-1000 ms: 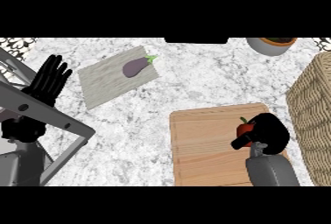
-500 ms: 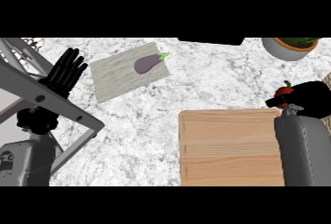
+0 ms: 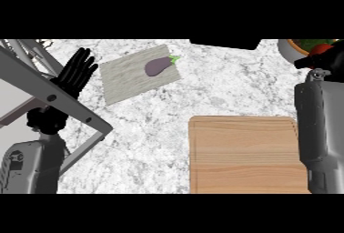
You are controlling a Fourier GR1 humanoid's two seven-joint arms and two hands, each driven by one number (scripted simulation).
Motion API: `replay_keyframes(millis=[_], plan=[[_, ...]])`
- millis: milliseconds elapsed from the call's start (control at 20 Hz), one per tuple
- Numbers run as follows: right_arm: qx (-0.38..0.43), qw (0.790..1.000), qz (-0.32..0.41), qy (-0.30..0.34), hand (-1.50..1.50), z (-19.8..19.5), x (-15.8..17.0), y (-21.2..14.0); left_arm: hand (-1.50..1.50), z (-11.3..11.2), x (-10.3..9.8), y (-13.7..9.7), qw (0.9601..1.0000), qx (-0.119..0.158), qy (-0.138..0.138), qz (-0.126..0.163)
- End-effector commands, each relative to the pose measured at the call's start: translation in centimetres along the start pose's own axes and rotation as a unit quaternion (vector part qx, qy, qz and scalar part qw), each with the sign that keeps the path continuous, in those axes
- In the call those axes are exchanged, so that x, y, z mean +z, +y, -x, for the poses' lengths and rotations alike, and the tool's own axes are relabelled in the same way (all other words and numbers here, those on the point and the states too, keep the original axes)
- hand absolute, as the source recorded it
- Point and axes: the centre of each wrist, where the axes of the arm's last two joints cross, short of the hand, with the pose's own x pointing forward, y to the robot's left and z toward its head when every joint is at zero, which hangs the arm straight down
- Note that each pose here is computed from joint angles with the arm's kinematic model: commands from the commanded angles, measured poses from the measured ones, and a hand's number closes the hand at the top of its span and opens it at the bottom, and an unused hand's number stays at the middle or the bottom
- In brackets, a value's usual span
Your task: Pick the bell pepper from the cutting board and place it in the basket
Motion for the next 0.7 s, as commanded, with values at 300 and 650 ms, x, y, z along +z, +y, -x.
replay_keyframes(millis=[300, 650], plan=[[-0.043, 0.986, 0.065, 0.150, 1.50, -4.8, 0.2, -1.7, 0.00, 2.3, 2.2, -0.5, 0.9950, 0.010, 0.037, -0.092], [0.052, 0.979, 0.087, 0.177, 1.50, -4.3, 0.0, -0.2, 0.00, 3.4, 3.7, -0.5, 0.9914, 0.012, 0.045, -0.122]])
